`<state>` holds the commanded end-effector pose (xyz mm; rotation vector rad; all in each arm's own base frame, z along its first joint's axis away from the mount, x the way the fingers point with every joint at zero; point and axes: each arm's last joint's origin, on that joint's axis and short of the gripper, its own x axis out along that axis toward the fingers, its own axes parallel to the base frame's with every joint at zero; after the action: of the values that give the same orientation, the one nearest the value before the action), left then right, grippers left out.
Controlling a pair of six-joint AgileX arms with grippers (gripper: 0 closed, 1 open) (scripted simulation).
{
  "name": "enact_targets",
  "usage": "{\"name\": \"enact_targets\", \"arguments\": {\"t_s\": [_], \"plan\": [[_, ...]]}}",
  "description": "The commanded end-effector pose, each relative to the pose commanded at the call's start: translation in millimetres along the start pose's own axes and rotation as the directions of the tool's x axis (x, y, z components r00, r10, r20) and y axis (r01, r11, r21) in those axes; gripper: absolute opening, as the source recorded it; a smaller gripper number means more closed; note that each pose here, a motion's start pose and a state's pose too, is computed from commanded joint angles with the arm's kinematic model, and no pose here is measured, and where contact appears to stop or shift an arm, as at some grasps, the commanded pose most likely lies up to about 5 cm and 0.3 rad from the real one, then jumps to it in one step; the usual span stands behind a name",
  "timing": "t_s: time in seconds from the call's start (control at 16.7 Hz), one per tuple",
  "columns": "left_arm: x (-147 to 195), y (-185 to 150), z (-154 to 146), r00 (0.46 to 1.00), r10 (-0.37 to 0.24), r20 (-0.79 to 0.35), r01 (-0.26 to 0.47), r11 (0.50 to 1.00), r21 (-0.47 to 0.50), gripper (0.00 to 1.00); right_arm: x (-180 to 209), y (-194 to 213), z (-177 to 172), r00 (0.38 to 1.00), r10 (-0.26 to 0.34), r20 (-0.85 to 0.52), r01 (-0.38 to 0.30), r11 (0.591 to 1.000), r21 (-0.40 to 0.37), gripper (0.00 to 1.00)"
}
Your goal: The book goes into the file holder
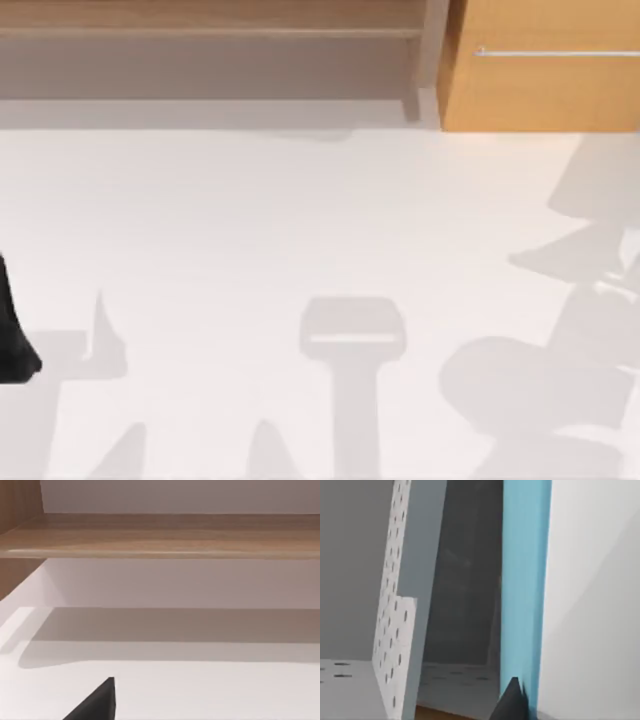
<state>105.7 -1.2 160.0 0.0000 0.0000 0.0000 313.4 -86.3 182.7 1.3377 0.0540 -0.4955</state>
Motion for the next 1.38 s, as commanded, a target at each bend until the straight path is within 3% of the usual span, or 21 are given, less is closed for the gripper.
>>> {"name": "enact_targets", "arguments": {"t_s": [0.24, 0.54, 1.02, 1.38], "plan": [[0.0, 0.0, 0.0, 1.0, 0.0, 0.0, 0.0, 1.0, 0.0, 1.0, 32.4, -14.4, 39.5, 0.989, 0.052, -0.14, -0.037, 0.993, 0.11, 0.0], [0.0, 0.0, 0.0, 1.0, 0.0, 0.0, 0.0, 1.0, 0.0, 1.0, 59.1, -29.2, 67.9, 0.958, 0.113, -0.263, -0.067, 0.982, 0.178, 0.0], [0.0, 0.0, 0.0, 1.0, 0.0, 0.0, 0.0, 1.0, 0.0, 1.0, 62.4, -30.2, 68.4, 0.952, 0.121, -0.281, -0.07, 0.98, 0.184, 0.0], [0.0, 0.0, 0.0, 1.0, 0.0, 0.0, 0.0, 1.0, 0.0, 1.0, 89.3, -23.6, 62.9, 0.953, 0.123, -0.277, -0.073, 0.98, 0.184, 0.0]]}}
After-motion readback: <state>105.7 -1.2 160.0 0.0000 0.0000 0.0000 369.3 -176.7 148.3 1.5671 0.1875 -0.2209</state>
